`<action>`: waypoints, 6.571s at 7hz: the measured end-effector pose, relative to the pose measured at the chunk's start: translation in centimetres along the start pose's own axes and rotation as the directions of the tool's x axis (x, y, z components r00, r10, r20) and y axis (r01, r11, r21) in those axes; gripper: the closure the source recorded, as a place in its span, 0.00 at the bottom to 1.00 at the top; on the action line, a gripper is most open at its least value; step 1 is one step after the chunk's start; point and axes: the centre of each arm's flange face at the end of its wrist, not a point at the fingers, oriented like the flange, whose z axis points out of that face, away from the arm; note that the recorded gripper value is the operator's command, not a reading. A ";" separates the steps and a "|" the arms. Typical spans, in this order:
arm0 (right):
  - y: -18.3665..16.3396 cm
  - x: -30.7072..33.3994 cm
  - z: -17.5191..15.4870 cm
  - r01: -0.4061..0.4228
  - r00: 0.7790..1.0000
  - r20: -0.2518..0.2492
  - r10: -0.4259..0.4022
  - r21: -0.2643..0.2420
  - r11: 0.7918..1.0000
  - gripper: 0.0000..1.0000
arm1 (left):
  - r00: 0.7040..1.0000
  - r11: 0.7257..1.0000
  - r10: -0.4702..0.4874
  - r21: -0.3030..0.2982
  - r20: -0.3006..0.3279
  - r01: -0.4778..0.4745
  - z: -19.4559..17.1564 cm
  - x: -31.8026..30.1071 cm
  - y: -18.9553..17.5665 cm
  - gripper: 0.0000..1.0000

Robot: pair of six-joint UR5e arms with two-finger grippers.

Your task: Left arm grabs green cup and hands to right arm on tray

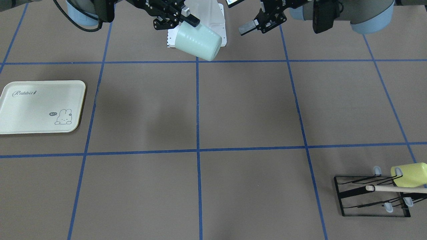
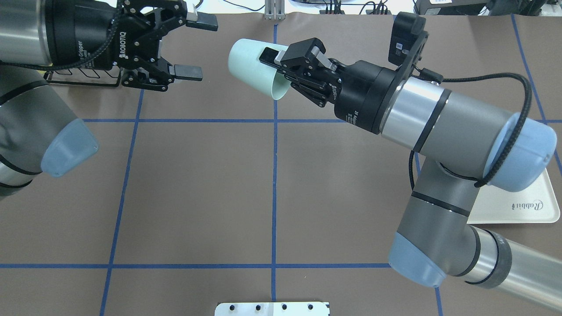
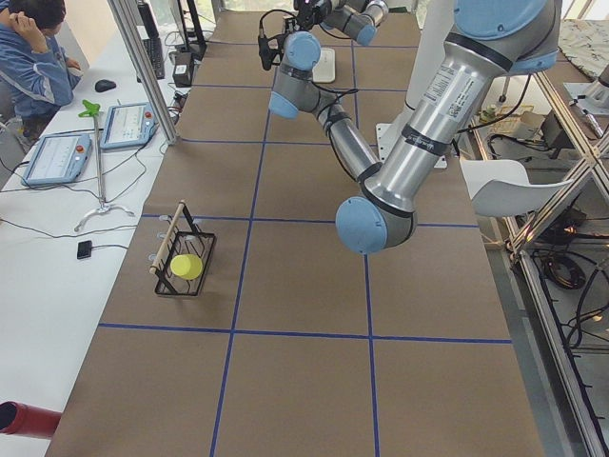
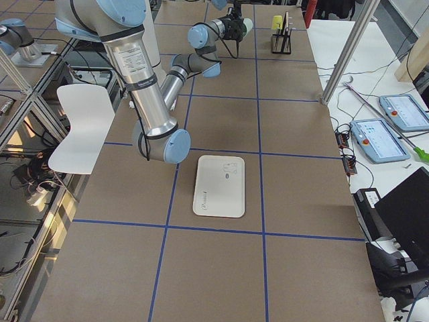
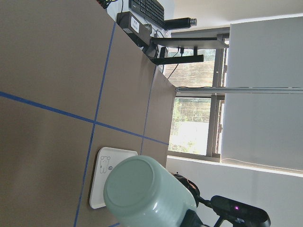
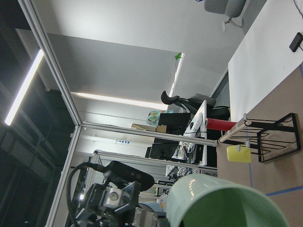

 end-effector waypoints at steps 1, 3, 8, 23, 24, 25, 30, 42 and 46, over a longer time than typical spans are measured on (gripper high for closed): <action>-1.5 0.7 0.7 0.049 0.993 -0.109 -0.048 0.007 0.999 1.00 | 1.000 1.000 0.005 0.006 0.012 -0.005 0.3 -0.6 -0.5 0.00; -4.6 2.8 1.4 0.148 0.933 -0.328 -0.144 -0.013 0.989 1.00 | 0.998 0.999 0.039 0.028 0.054 -0.040 0.9 -2.5 -2.1 0.00; -12.1 8.3 -2.4 0.290 0.575 -0.735 -0.359 -0.227 0.930 1.00 | 0.903 0.958 0.240 0.062 0.356 -0.279 -3.9 -15.7 -6.4 0.00; -21.5 19.3 -21.4 0.057 0.257 -0.662 -0.704 -0.717 0.695 1.00 | 0.297 0.956 0.293 -0.280 0.909 -0.084 -47.8 -35.8 -17.8 0.00; -21.4 20.4 -22.7 0.063 0.260 -0.658 -0.706 -0.718 0.693 1.00 | 0.354 0.964 0.267 -0.247 0.896 -0.100 -50.3 -37.7 -16.5 0.00; -21.3 21.3 -23.6 0.065 0.261 -0.659 -0.705 -0.717 0.694 1.00 | 0.380 0.967 0.256 -0.233 0.889 -0.107 -51.2 -38.7 -15.6 0.00; -19.1 28.2 -23.5 0.023 0.244 -0.740 -0.626 -0.641 0.767 1.00 | 0.395 0.969 0.245 -0.221 0.885 -0.108 -51.5 -39.2 -15.4 0.00; -22.4 28.7 -23.6 0.118 0.243 -0.694 -0.678 -0.672 0.731 0.00 | 0.397 0.971 0.238 -0.219 0.886 -0.095 -51.7 -39.8 -15.8 0.00; -31.2 29.6 -38.2 0.061 0.187 -0.608 -0.772 -0.777 0.626 0.00 | 0.396 0.971 0.240 -0.221 0.886 -0.094 -51.7 -39.9 -15.8 0.00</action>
